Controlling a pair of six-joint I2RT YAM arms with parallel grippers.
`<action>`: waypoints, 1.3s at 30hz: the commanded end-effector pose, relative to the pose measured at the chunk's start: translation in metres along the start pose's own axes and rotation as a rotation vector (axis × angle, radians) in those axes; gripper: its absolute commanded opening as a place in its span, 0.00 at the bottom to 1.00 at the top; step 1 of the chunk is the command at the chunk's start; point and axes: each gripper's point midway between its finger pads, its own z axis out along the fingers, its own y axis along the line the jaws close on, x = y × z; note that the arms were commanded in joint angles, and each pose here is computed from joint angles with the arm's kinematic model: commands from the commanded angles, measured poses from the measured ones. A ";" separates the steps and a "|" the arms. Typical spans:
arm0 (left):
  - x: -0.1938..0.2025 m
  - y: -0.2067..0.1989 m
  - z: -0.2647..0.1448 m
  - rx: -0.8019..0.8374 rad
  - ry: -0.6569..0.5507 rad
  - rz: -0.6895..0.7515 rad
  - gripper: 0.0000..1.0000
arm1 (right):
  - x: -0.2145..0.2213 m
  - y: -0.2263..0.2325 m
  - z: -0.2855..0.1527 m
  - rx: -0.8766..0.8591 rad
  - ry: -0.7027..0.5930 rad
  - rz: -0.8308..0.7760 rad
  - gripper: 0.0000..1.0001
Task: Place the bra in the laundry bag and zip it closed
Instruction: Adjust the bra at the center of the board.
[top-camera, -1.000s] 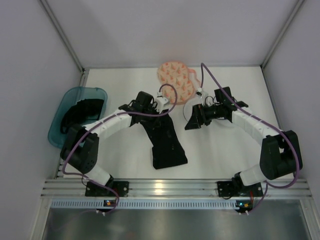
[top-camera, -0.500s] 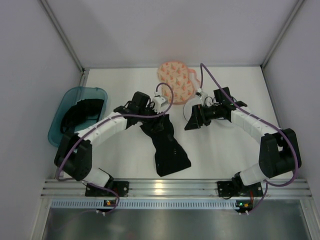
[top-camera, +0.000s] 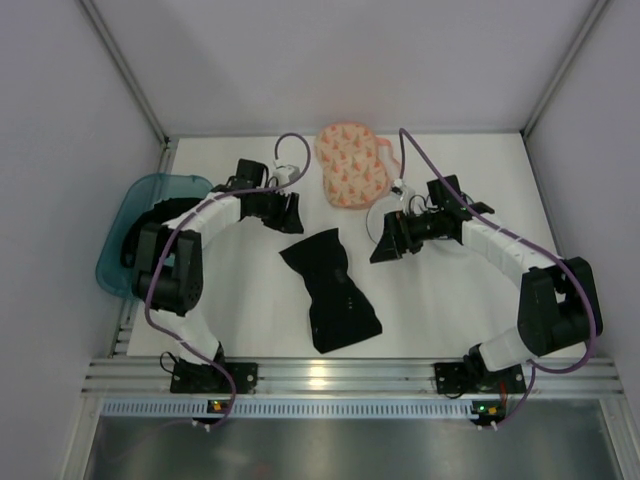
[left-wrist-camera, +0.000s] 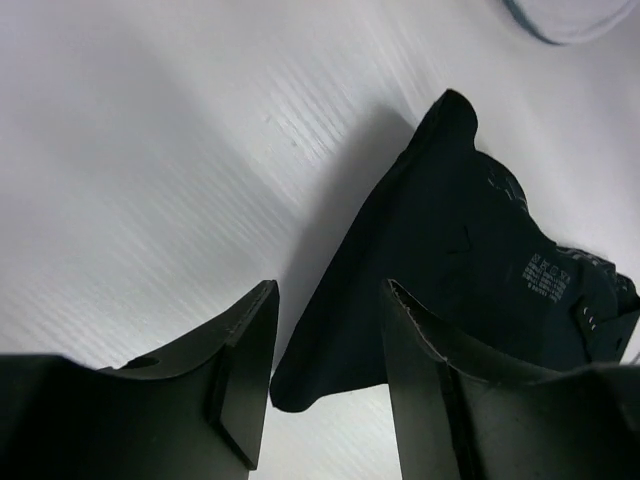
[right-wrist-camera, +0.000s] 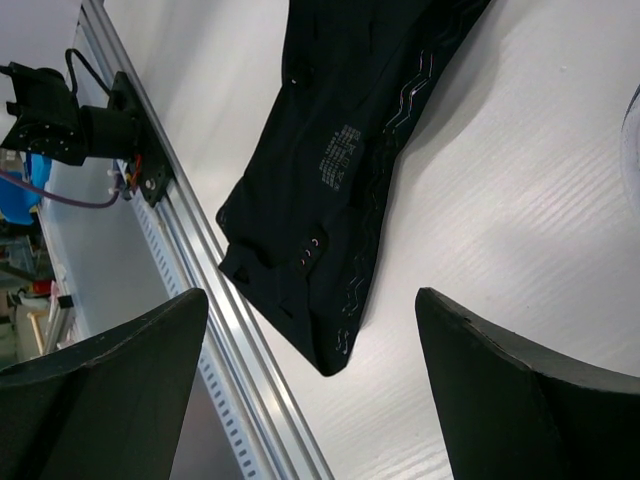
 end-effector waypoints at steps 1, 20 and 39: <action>-0.007 -0.022 0.007 0.163 0.003 0.044 0.50 | 0.001 0.005 -0.009 -0.010 -0.008 -0.057 0.86; 0.010 -0.017 0.024 0.204 0.049 0.048 0.10 | 0.006 -0.001 -0.006 -0.002 0.011 -0.053 0.85; -0.003 0.001 0.023 0.113 0.038 0.151 0.44 | 0.013 -0.001 -0.005 -0.010 0.020 -0.051 0.85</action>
